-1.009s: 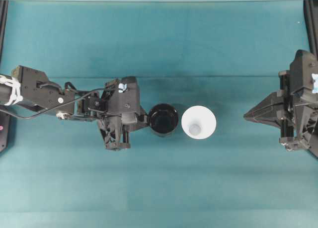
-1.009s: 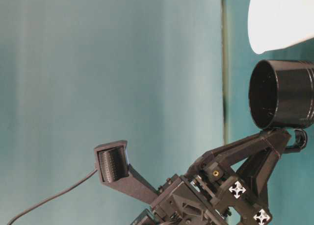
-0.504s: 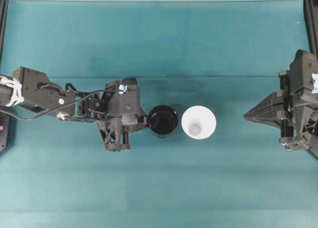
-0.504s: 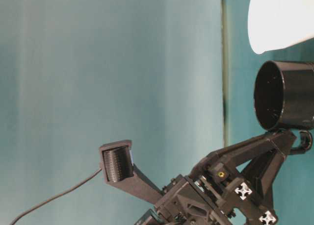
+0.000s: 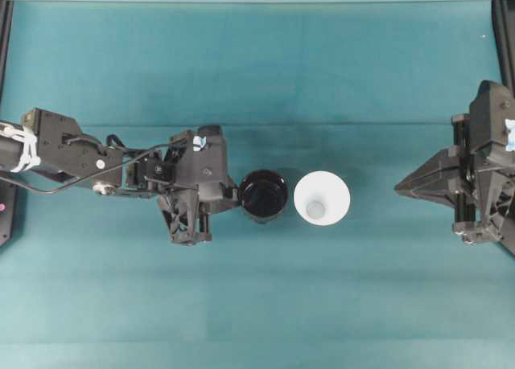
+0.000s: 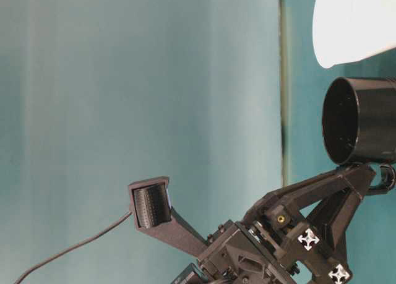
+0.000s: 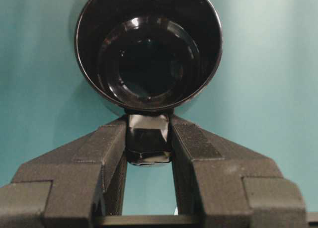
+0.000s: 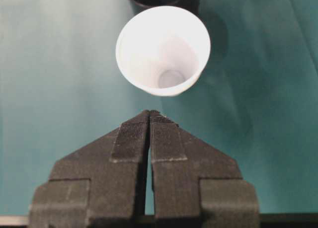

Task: Put a paper cup into the cup holder on your left arm.
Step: 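Hold the black mug steady by its handle with the left gripper, then release the mug handle and move the right gripper toward the white cup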

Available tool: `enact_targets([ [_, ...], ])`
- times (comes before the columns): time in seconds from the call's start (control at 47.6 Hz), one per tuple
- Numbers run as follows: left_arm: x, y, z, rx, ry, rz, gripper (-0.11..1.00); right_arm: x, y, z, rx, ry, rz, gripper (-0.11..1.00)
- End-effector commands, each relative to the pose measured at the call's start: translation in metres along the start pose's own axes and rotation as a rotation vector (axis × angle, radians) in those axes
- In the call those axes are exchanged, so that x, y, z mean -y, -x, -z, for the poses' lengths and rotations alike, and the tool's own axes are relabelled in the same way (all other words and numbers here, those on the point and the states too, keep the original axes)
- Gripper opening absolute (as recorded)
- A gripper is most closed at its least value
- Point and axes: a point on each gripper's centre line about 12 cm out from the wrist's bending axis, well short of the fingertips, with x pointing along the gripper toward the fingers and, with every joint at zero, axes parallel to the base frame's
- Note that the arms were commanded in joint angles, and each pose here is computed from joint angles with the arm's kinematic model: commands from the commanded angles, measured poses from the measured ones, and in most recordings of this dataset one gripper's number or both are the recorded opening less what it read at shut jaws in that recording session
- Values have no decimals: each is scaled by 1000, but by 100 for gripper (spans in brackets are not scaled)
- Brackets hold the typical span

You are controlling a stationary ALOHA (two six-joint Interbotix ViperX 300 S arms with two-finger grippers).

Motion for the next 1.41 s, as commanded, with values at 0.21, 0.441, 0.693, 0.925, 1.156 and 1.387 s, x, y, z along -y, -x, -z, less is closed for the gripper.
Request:
enact_targets([
  [0.21, -1, -1, -2, 6, 18, -1, 44, -2, 2, -9, 23, -8, -4, 3],
  [0.441, -1, -2, -5, 14, 16, -1, 97, -1, -4, -6, -3, -9, 2, 3],
  [0.693, -1, -1, -6, 18, 13, -1, 93, 0, -12, -3, -34, -2, 10, 3],
  [0.925, -1, 0, -7, 14, 16, -1, 93, 2, -27, 2, -106, 1, 32, 4],
  [1.156, 2, 5, -4, -31, 14, 2, 93, 9, -54, -3, -215, -57, 78, 17],
  [1.387, 2, 18, -11, -15, 14, 2, 93, 17, -72, -50, -193, -61, 126, 38],
])
